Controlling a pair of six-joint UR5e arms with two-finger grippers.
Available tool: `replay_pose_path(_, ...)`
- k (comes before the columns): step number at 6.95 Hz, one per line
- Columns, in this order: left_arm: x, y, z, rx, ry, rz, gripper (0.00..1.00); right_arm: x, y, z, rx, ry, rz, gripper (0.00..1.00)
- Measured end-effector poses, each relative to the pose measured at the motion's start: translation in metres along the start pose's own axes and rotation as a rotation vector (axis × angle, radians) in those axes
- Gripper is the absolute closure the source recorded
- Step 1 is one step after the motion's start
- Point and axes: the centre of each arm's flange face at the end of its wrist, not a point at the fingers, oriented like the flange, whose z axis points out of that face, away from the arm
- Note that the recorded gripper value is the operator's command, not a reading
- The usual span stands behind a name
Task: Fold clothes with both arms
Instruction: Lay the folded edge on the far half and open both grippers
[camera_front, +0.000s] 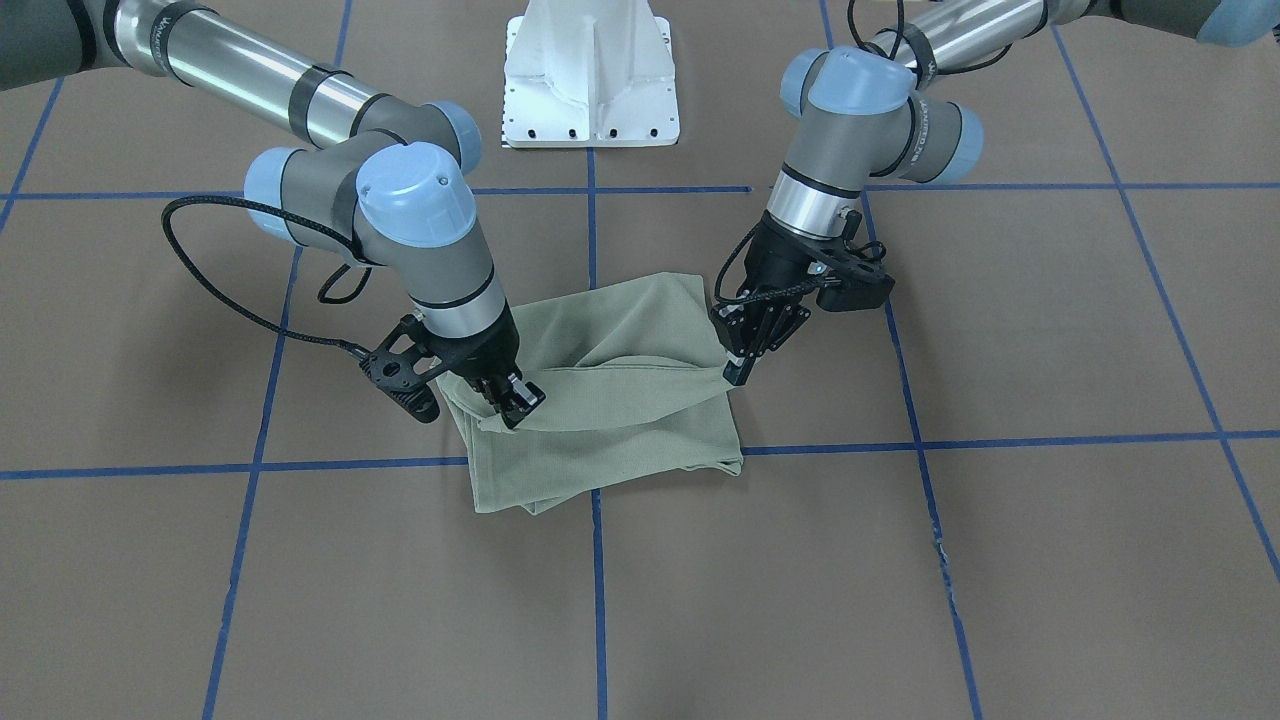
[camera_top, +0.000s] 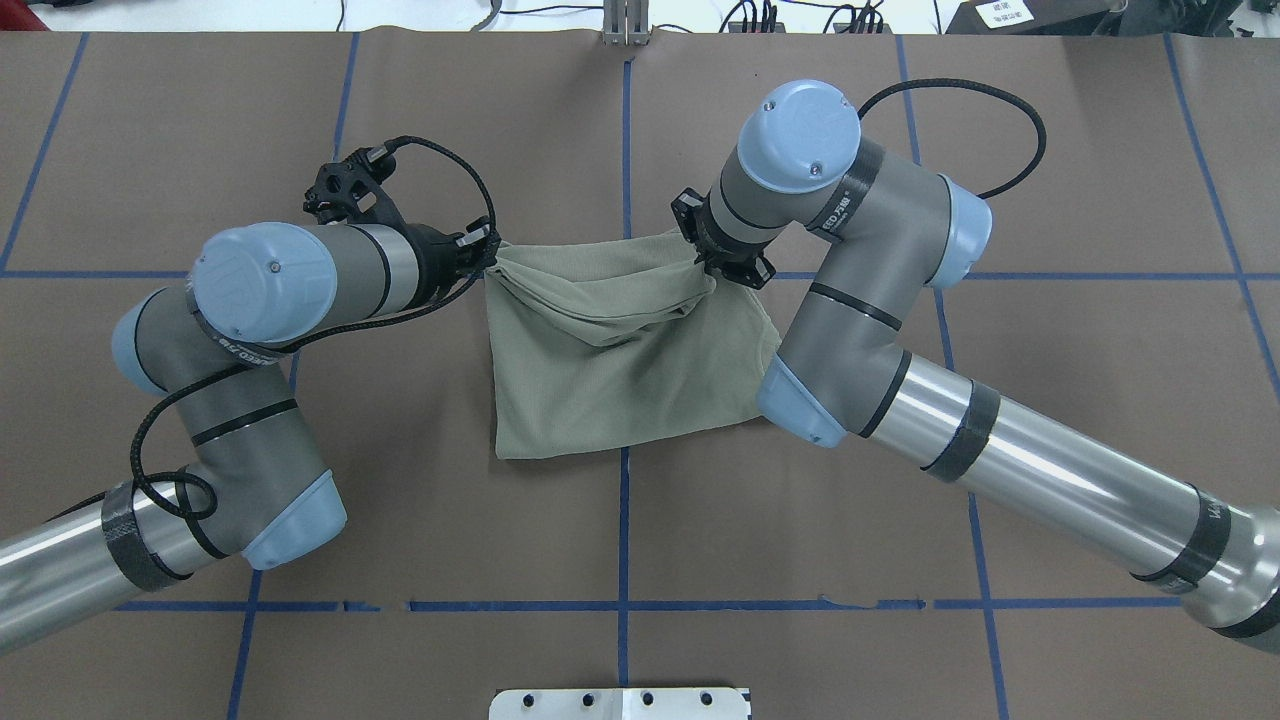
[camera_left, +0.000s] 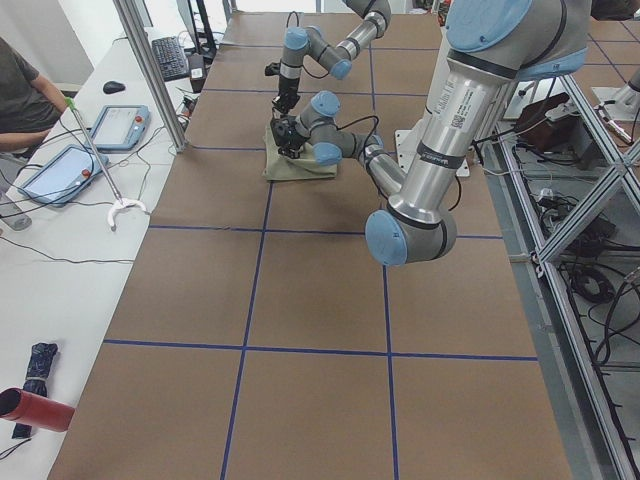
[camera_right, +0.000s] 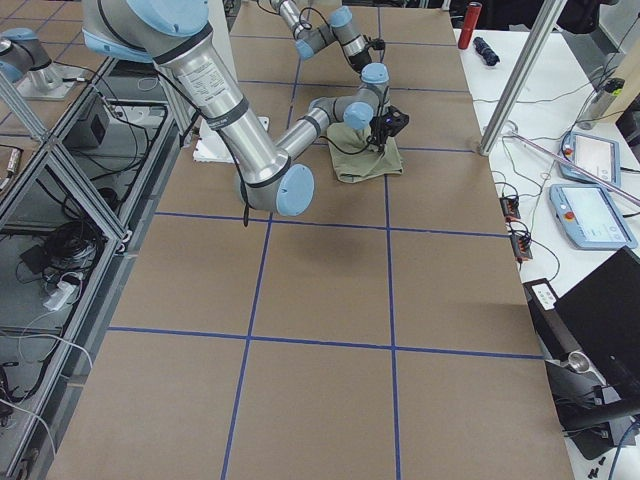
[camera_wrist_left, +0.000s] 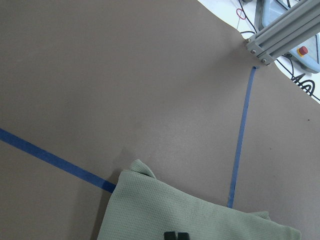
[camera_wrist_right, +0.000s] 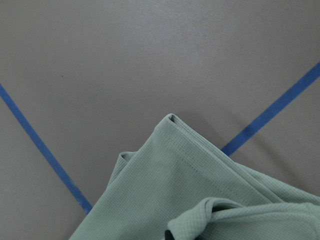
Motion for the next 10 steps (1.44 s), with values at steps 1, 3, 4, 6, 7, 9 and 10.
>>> replay_pose_path(1, -0.008, -0.002, 0.017, 0.005, -0.024, 0.003, 1.0, -0.002, -0.003, 0.009, 0.006, 0.015, -0.013, 0.48)
replay_pose_path(3, -0.043, -0.045, 0.075, 0.058, -0.044, 0.083, 0.59, -0.011, -0.035, 0.028, 0.032, 0.065, -0.104, 0.0)
replay_pose_path(4, -0.061, -0.075, 0.089, 0.09, -0.034, 0.137, 0.56, -0.018, -0.07, 0.025, 0.038, 0.081, -0.176, 0.0)
replay_pose_path(6, -0.067, -0.093, 0.093, 0.106, -0.02, 0.178, 0.56, -0.023, -0.126, 0.004, 0.006, 0.086, -0.266, 0.0)
replay_pose_path(7, -0.064, -0.101, 0.088, 0.089, -0.008, 0.178, 0.56, -0.024, -0.13, 0.001, -0.007, 0.084, -0.281, 0.0)
replay_pose_path(9, -0.052, -0.13, 0.055, -0.012, 0.044, 0.168, 0.56, -0.026, -0.104, 0.006, -0.03, 0.076, -0.296, 0.56)
replay_pose_path(10, -0.047, -0.143, 0.032, -0.053, 0.075, 0.167, 0.56, -0.027, -0.078, 0.009, -0.038, 0.068, -0.279, 1.0)
